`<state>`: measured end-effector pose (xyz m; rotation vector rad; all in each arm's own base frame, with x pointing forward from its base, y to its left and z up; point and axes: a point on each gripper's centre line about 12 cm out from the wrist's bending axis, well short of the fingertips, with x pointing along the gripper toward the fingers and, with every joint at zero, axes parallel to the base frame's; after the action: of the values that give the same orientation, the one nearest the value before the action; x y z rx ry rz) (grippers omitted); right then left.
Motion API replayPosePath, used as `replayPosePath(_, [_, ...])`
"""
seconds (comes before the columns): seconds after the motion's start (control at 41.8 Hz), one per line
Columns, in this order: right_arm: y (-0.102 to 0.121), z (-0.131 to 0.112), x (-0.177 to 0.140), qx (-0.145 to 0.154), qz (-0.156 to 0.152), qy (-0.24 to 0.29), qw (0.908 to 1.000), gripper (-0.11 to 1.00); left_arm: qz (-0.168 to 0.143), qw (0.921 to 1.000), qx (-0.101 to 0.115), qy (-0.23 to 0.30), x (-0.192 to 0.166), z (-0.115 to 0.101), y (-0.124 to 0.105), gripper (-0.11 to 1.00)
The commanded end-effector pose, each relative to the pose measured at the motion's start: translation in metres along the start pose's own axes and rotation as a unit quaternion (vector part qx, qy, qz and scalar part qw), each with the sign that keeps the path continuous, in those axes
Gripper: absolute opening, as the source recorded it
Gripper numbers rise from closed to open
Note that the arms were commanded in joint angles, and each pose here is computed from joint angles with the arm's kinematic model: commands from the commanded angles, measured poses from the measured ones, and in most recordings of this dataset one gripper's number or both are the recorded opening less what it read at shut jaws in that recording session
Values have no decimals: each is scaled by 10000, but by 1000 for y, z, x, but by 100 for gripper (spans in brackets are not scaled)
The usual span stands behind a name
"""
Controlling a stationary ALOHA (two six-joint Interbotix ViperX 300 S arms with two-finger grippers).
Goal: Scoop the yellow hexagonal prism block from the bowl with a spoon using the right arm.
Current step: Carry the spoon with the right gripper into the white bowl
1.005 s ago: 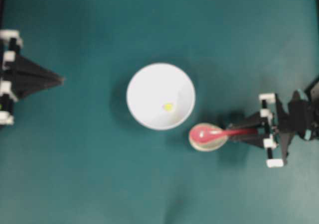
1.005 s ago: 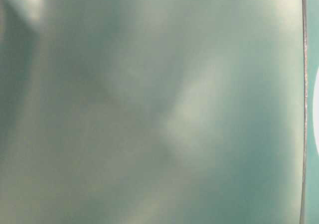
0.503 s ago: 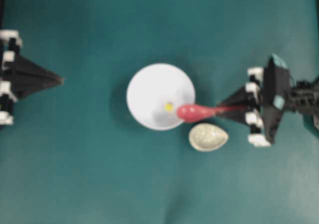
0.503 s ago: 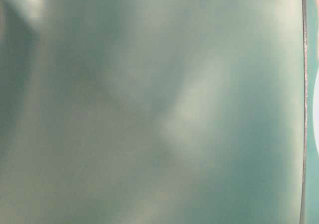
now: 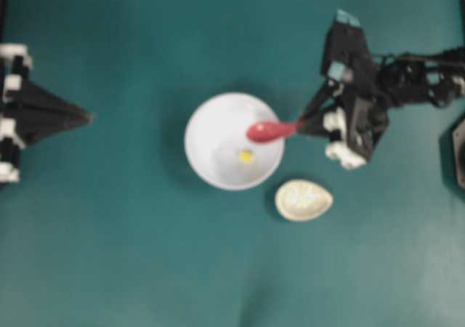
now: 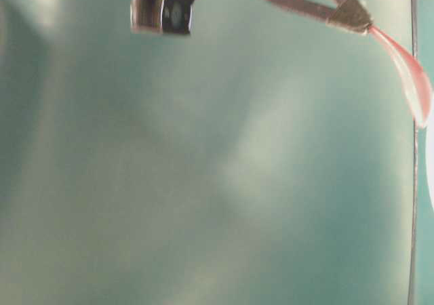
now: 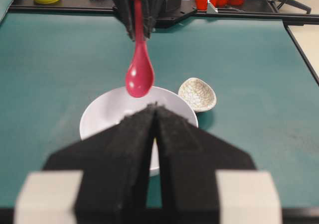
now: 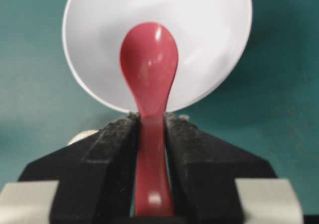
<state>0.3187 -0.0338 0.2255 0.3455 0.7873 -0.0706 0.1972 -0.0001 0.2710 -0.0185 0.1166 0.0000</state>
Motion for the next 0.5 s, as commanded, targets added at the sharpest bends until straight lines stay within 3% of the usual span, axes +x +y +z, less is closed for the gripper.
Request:
replayPosePath(0.0, [3,19,-5,-88,68,91,9999,23,-2,10000,38,-92,1,7,0,0])
replayPosePath(0.263, [5,37,14,-258,86,822,9962,23,5,9999,61,-123,0,9,0,0])
replayPosePath(0.479, [0,46,25,-240,-114,1132,9932,23,0,10000,61,-38,0,7,0,0])
